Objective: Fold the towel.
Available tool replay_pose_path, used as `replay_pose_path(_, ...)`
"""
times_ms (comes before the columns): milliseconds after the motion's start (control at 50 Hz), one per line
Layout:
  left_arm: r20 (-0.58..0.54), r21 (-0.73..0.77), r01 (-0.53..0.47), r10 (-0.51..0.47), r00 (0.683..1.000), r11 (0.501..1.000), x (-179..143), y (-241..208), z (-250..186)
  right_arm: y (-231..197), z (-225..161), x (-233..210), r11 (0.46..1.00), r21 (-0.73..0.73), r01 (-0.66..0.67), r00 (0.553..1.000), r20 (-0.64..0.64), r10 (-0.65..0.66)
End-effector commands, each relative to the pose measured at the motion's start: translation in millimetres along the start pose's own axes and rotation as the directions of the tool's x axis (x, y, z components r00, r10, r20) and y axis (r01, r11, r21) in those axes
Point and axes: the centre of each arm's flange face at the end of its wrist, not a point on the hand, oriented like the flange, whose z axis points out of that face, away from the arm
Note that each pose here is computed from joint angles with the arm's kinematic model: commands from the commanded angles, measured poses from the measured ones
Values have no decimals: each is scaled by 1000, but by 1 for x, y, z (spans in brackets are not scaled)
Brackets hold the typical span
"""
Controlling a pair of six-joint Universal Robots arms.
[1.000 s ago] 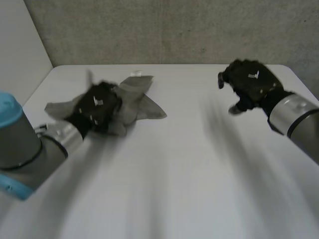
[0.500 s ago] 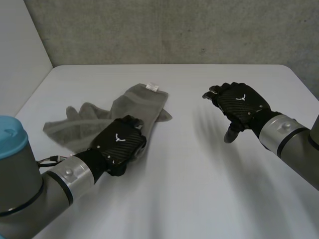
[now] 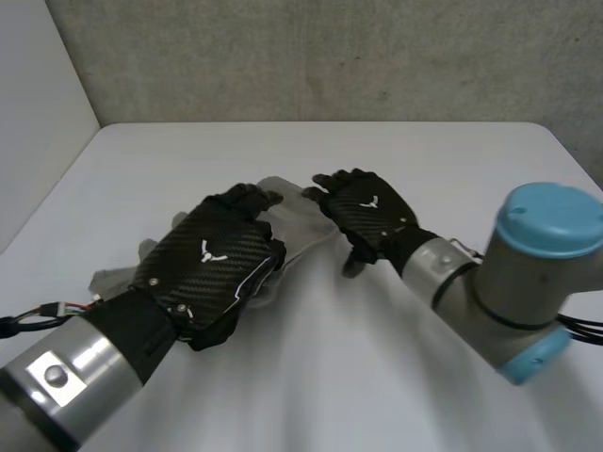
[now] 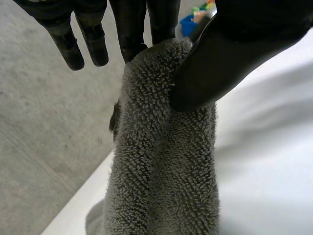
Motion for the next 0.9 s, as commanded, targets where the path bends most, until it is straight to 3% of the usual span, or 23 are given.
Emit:
replay_pose_path(20,20,67,49,-51,999,997,-1,-19,-15,8,29,-9,994,65,-84,997,7,83)
replay_pose_path(140,42,75,82,-86,995,994,-4,-19,-18,28,52,-16,986,45,-163,986,34,161)
replay_pose_path(260,87,39,94,-97,991,995,-17,-8,-12,32,47,-11,983,-6,-182,983,8,182)
replay_pose_path(380,139,-19,109,-106,985,994,-38,13,4,20,20,45,980,-36,-195,974,-127,189)
replay_pose_path(480,181,-59,132,-120,976,989,-56,30,16,1,-27,89,983,-57,-175,965,-209,160)
replay_pose_path(640,193,-150,200,-170,966,968,-64,61,28,-28,-80,100,996,-70,-53,986,-161,41)
replay_pose_path(900,180,-163,213,-183,967,963,-59,62,28,-42,-111,68,975,-156,-159,987,-46,154)
